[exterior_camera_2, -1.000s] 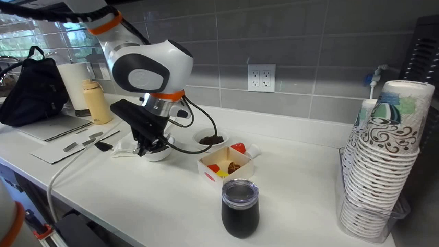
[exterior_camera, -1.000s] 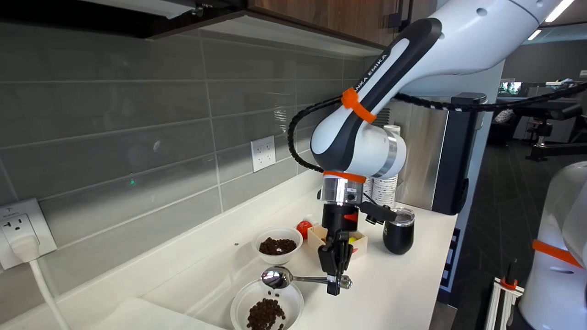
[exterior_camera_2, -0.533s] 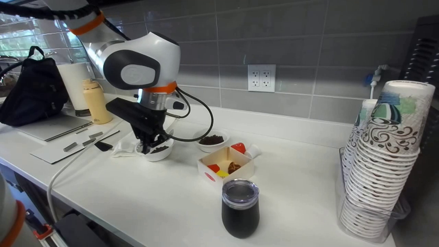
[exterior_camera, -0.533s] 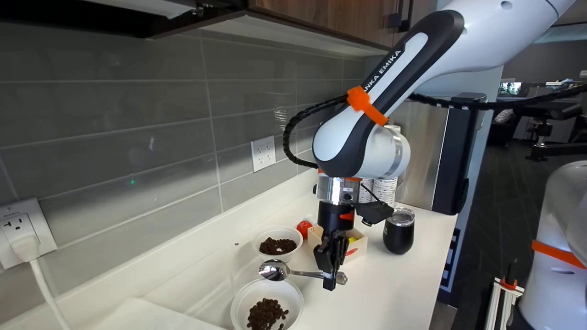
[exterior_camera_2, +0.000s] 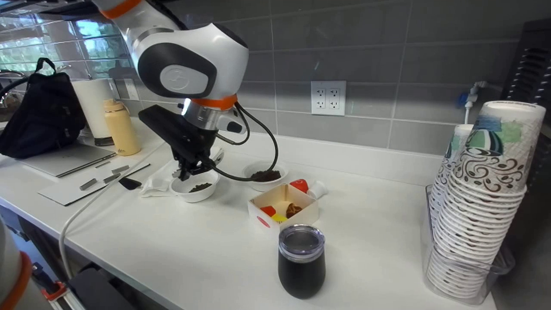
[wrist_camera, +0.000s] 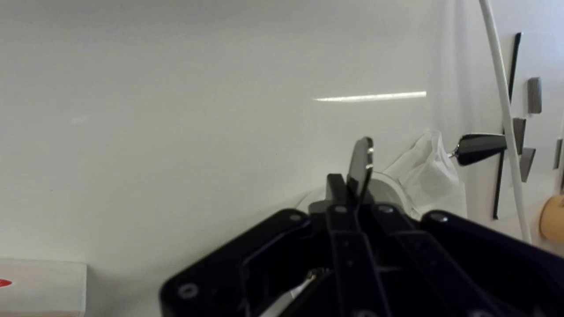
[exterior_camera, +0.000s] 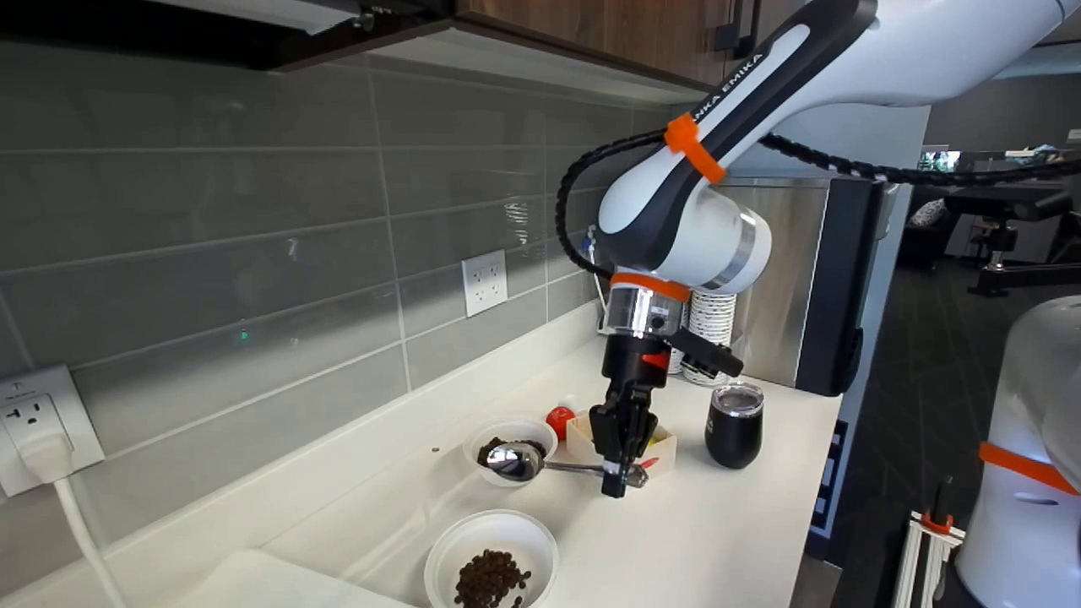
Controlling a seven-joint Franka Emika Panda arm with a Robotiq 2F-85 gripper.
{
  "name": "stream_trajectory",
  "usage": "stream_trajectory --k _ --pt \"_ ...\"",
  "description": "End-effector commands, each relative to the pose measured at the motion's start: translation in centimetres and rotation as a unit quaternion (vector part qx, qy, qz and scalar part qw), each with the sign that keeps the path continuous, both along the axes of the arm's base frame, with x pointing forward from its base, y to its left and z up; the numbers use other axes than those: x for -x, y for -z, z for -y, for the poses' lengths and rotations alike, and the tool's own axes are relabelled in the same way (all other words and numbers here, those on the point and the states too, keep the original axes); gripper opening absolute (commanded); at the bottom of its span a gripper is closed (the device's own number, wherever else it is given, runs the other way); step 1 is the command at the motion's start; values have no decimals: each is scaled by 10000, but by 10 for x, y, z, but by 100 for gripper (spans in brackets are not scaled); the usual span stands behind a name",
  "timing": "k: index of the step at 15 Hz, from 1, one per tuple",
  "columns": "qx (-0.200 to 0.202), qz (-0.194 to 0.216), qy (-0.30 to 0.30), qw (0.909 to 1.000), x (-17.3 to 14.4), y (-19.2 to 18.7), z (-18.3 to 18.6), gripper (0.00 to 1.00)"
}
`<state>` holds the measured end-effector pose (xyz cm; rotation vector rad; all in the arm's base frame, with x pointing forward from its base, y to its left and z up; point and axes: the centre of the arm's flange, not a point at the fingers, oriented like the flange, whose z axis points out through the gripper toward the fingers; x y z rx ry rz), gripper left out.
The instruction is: Scoop up the beans from the bowl on the right and put them to the bowl on the left
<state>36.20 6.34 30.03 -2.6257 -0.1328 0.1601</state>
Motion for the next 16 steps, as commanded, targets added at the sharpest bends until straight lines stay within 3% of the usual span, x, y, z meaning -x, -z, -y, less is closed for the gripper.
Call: stream_trajectory --k 1,16 --pt "-128 167 498 9985 -13 -11 16 1" --pt "-135 -77 1902 9816 -96 61 46 1"
